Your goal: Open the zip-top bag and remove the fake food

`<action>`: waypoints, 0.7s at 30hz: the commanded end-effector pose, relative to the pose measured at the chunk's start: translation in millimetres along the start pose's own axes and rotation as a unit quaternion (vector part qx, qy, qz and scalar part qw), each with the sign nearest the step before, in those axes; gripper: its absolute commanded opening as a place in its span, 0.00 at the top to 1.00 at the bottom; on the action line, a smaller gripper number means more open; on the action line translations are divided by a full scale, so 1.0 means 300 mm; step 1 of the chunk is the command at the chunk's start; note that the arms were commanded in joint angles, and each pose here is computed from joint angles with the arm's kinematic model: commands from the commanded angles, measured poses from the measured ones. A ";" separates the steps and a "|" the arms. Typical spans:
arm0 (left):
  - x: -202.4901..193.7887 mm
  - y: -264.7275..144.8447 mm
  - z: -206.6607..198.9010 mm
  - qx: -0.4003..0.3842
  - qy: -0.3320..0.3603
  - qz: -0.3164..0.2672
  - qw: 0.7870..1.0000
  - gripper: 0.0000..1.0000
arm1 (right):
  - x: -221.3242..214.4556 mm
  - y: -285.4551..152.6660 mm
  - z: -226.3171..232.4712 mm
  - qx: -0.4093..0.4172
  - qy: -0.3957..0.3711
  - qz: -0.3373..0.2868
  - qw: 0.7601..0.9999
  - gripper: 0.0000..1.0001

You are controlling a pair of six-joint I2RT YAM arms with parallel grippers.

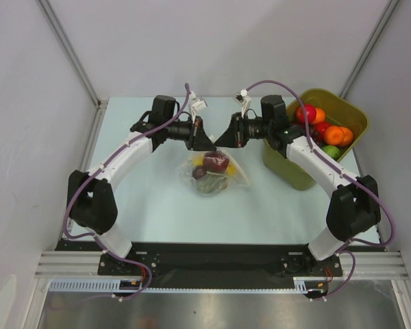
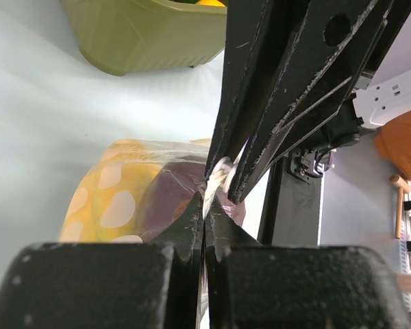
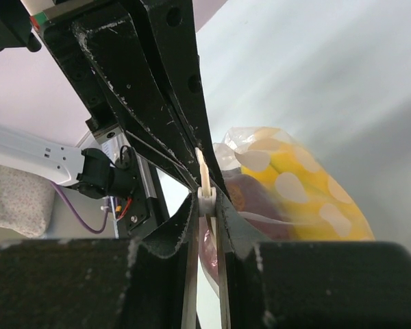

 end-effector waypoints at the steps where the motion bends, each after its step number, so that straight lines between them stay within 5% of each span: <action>1: 0.049 -0.038 -0.020 0.005 0.031 -0.033 0.999 1.00 | 0.026 -0.044 0.026 -0.012 -0.018 -0.009 1.000 1.00; 21: 0.080 -0.110 0.097 0.134 0.004 -0.078 0.988 1.00 | -0.014 -0.055 0.026 -0.021 0.008 -0.002 1.000 1.00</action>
Point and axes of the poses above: each gripper's point midway between its finger pads, its own y axis out along the fingers, its own z axis along the line the jaws close on, x = y × z, the point moved 8 cm from there along -y, back along the fingers, and after that the axes turned 15 degrees about -y, right-handed, at the moved point
